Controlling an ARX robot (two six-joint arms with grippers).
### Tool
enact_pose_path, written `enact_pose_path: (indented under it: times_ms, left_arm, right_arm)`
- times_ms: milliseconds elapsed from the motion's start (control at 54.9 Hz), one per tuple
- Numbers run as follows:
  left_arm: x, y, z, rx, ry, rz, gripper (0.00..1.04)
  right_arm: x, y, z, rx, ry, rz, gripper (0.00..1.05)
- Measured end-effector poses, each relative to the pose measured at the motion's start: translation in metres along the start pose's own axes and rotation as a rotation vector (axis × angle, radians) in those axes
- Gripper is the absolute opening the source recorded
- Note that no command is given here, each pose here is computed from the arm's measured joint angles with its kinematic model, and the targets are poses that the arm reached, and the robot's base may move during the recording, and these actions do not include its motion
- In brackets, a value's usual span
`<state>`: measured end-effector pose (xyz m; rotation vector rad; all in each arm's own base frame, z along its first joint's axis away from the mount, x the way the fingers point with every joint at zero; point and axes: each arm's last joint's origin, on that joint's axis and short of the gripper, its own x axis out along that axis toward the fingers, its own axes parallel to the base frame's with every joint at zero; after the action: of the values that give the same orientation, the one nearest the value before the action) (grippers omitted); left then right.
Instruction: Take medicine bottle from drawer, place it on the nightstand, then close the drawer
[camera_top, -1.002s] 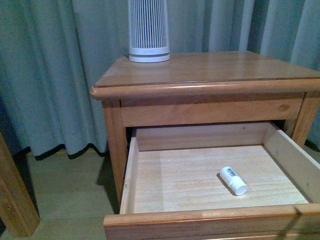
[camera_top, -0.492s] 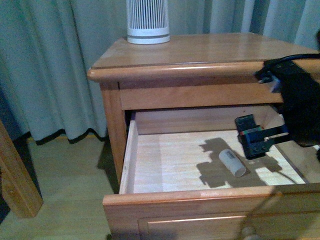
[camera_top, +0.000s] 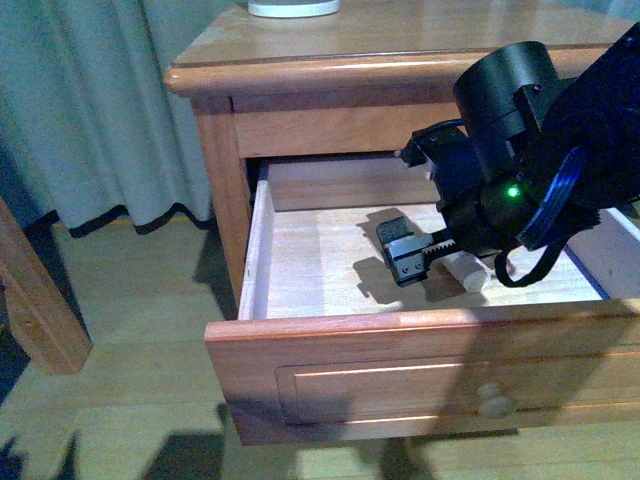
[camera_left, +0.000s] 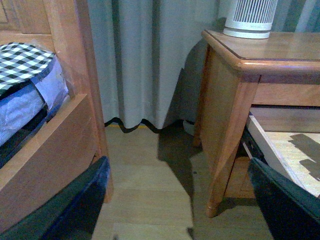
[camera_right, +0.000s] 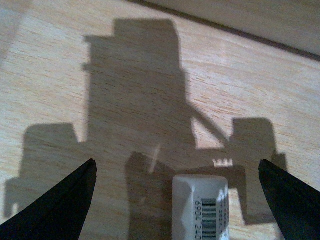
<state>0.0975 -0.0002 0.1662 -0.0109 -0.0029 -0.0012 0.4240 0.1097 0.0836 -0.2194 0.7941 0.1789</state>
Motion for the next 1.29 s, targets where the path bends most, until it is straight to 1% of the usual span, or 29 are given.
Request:
enact_pose_path:
  times_ms: [55,128,164,219,255,346,529,565,638,747,802,838,930,1021,1148,1239,1294]
  left_arm:
    - [0.0,0.0,0.0,0.0,0.0,0.0,0.99]
    - [0.0,0.0,0.0,0.001,0.0,0.0,0.98]
    - [0.0,0.0,0.0,0.001,0.0,0.0,0.98]
    - [0.0,0.0,0.0,0.001,0.0,0.0,0.98]
    - [0.0,0.0,0.0,0.001,0.0,0.0,0.98]
    - [0.0,0.0,0.0,0.001,0.0,0.0,0.98]
    - [0.0,0.0,0.0,0.001,0.0,0.0,0.98]
    - [0.0,0.0,0.0,0.001,0.0,0.0,0.98]
    - [0.0,0.0,0.0,0.001,0.0,0.0,0.98]
    - [0.0,0.0,0.0,0.001,0.0,0.0,0.98]
    - [0.0,0.0,0.0,0.001,0.0,0.0,0.98]
    - [0.0,0.0,0.0,0.001,0.0,0.0,0.98]
    - [0.0,0.0,0.0,0.001,0.0,0.0,0.98]
    - [0.0,0.0,0.0,0.001,0.0,0.0,0.98]
    - [0.0,0.0,0.0,0.001,0.0,0.0,0.98]
    - [0.0,0.0,0.0,0.001,0.0,0.0,0.98]
    - [0.0,0.0,0.0,0.001,0.0,0.0,0.98]
  right_arm:
    - [0.003,-0.001,0.001,0.006,0.003,0.0,0.98]
    - [0.004,-0.002,0.005,0.011,0.004,-0.019,0.98]
    - [0.004,-0.002,0.005,0.016,0.01,-0.035,0.91]
    - [0.004,-0.002,0.005,0.021,0.011,-0.034,0.84]
    - [0.003,-0.001,0.004,0.022,0.015,-0.04,0.77]
    - [-0.002,0.002,0.0,0.023,0.023,-0.036,0.65]
    - [-0.026,0.007,-0.006,0.018,0.021,-0.017,0.38]
    - [-0.032,0.007,-0.005,0.019,0.012,-0.013,0.33]
    - [-0.047,0.007,0.0,0.025,-0.021,0.005,0.28]
    - [-0.091,0.002,0.031,0.037,-0.155,0.048,0.24]
    - [-0.108,0.0,0.044,0.04,-0.206,0.06,0.23]
    - [-0.126,-0.003,0.06,0.044,-0.265,0.069,0.23]
    - [-0.157,-0.009,0.088,0.05,-0.361,0.084,0.23]
    - [-0.196,-0.024,0.134,0.058,-0.511,0.063,0.23]
    - [-0.202,-0.045,0.168,0.078,-0.574,-0.011,0.23]
    - [-0.187,-0.062,0.189,0.083,-0.585,-0.086,0.23]
    - [-0.172,-0.069,0.196,0.08,-0.575,-0.102,0.23]
